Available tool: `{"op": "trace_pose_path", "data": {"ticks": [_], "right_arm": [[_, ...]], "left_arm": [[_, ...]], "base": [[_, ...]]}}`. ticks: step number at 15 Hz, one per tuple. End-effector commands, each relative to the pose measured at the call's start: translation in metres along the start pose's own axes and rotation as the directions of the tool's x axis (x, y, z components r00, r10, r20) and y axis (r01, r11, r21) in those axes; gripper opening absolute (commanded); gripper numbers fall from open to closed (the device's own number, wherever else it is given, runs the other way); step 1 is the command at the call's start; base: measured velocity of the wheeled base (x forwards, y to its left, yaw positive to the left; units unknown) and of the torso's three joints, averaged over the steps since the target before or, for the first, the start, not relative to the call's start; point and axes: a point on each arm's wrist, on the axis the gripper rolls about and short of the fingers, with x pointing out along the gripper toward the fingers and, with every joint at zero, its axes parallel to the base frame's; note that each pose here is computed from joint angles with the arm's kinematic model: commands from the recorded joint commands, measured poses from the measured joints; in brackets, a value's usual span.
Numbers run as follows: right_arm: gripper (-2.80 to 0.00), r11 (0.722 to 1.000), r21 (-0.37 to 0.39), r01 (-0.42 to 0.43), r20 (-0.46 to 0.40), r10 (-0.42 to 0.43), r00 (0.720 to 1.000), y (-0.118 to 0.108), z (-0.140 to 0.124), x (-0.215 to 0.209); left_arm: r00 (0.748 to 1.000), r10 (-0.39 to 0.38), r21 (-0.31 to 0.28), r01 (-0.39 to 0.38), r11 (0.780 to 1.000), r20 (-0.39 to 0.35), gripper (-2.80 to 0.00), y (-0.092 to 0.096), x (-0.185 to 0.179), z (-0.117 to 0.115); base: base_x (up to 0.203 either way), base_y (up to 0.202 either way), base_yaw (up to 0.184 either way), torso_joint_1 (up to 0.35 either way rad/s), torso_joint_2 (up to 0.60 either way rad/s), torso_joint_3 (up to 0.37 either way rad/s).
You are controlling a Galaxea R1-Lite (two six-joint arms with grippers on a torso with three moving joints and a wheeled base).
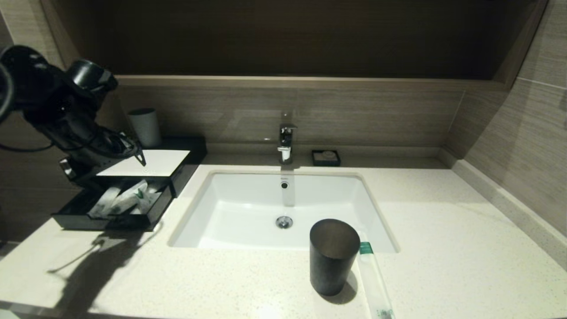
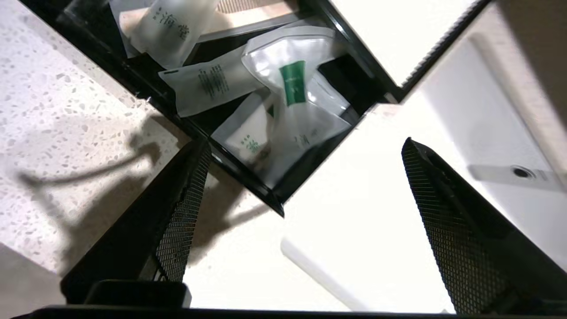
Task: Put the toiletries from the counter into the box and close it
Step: Pick up the cup
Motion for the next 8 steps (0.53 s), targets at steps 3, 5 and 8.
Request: {"op": "trace_pose_path", "data": {"ticks": [3, 5, 8], "right_arm": [[-2.8, 1.0, -0.001, 0.0, 0.0, 0.0, 1.0, 0.0, 0.0, 0.0], [-2.8, 1.0, -0.001, 0.0, 0.0, 0.0, 1.0, 0.0, 0.0, 0.0], [-2.8, 1.0, -0.001, 0.0, 0.0, 0.0, 1.0, 0.0, 0.0, 0.0]], "left_arm": [[0.987, -0.139, 0.144, 0.127, 0.981, 0.076, -2.8, 0.009, -0.079, -0.018], [0.985, -0.17, 0.287, 0.158, 0.945, 0.018, -2.8, 0.013, -0.087, -0.032], [0.986, -0.156, 0.438, 0.169, 0.883, -0.067, -2.8, 0.032, -0.086, -0.053]], "base": [[0.0, 0.0, 0.0, 0.0, 0.0, 0.0], [0.0, 0.0, 0.0, 0.0, 0.0, 0.0], [0.0, 0.0, 0.0, 0.0, 0.0, 0.0]]}}
